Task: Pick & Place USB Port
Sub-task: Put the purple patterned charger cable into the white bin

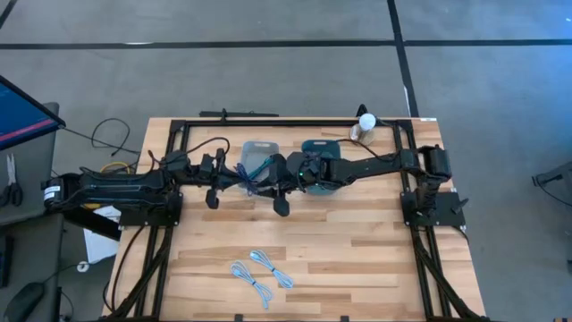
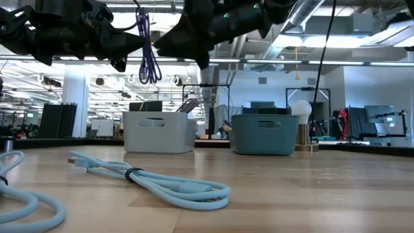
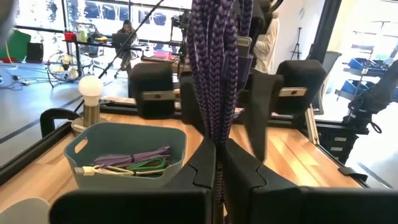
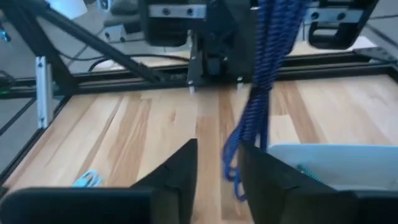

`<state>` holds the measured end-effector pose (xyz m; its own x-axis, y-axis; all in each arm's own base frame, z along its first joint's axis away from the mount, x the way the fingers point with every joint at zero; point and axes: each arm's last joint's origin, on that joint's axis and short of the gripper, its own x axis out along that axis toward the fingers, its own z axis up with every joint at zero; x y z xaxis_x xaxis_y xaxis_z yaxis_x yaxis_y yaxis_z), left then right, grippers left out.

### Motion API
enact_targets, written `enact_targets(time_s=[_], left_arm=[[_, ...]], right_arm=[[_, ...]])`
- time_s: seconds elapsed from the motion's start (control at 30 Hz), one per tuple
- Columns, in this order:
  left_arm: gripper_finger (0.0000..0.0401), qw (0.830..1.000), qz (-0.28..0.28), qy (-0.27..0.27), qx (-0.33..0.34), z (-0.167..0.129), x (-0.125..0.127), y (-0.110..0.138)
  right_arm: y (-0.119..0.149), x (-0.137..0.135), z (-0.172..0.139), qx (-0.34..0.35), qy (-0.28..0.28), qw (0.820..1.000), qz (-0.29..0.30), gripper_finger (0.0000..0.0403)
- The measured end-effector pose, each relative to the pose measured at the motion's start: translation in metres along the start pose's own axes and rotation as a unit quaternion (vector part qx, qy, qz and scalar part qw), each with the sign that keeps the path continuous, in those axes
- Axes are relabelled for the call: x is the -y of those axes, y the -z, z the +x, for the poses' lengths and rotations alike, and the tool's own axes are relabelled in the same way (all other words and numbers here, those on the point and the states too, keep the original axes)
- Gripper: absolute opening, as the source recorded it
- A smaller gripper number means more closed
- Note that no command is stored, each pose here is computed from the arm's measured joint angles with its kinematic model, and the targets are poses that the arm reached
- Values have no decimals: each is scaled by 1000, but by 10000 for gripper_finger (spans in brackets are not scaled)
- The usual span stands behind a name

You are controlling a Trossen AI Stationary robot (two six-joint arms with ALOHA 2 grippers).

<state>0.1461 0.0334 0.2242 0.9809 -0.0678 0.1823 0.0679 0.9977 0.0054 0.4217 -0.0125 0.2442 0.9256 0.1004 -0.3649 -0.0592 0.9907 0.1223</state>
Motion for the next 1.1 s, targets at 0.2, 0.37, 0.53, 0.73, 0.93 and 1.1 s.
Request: enact_targets(time_s=[0.2,0.37,0.53,0.73,0.93,1.1], left_arm=[[8,1000,4,-19,0,-1,-3,0],[8,996,-7,-84,-25,1,-15,8],[8,980,-82,-166,-71,3,-37,27],[8,963,-146,-212,-83,16,-64,27],[8,946,-199,-224,-120,34,-83,41],[8,931,-231,-234,-157,41,-91,60]], right_arm=[[-5,-4,-26,-68,6,998,9,178],[-15,-12,-50,-90,2,996,-6,195],[-28,-31,-73,-81,-18,995,-60,189],[-37,-51,-99,-83,18,991,-108,172],[-34,-64,-118,-120,55,984,-116,157],[-28,-74,-127,-154,73,979,-110,144]])
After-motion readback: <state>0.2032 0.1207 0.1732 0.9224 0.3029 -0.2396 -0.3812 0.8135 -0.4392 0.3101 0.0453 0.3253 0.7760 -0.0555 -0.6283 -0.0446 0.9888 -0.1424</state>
